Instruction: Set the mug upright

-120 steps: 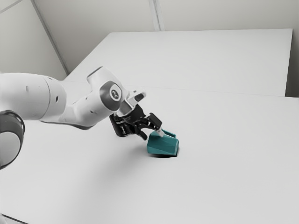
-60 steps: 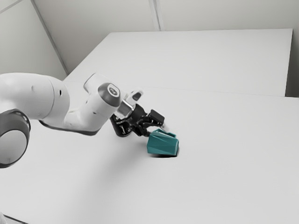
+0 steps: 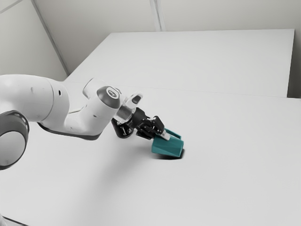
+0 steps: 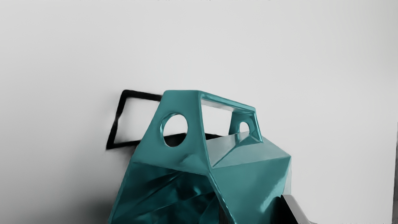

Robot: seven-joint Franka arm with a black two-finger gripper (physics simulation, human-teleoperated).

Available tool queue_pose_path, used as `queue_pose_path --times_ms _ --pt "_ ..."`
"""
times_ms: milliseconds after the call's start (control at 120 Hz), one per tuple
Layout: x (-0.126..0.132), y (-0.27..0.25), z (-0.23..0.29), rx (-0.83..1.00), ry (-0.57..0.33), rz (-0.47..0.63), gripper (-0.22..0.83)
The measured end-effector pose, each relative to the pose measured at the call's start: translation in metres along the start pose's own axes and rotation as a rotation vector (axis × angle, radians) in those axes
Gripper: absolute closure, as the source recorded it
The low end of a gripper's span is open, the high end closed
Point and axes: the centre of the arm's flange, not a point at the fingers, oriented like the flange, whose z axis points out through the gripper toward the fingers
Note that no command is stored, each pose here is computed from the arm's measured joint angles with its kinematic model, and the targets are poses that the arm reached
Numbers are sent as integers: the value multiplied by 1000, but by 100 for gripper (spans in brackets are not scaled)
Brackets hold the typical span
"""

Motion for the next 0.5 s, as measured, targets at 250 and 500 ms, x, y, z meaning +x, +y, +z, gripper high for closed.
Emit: queue_pose_path --times_ms 250,500 --pt "2 19 -15 -29 25 35 74" --pt "-5 22 -28 73 -9 88 77"
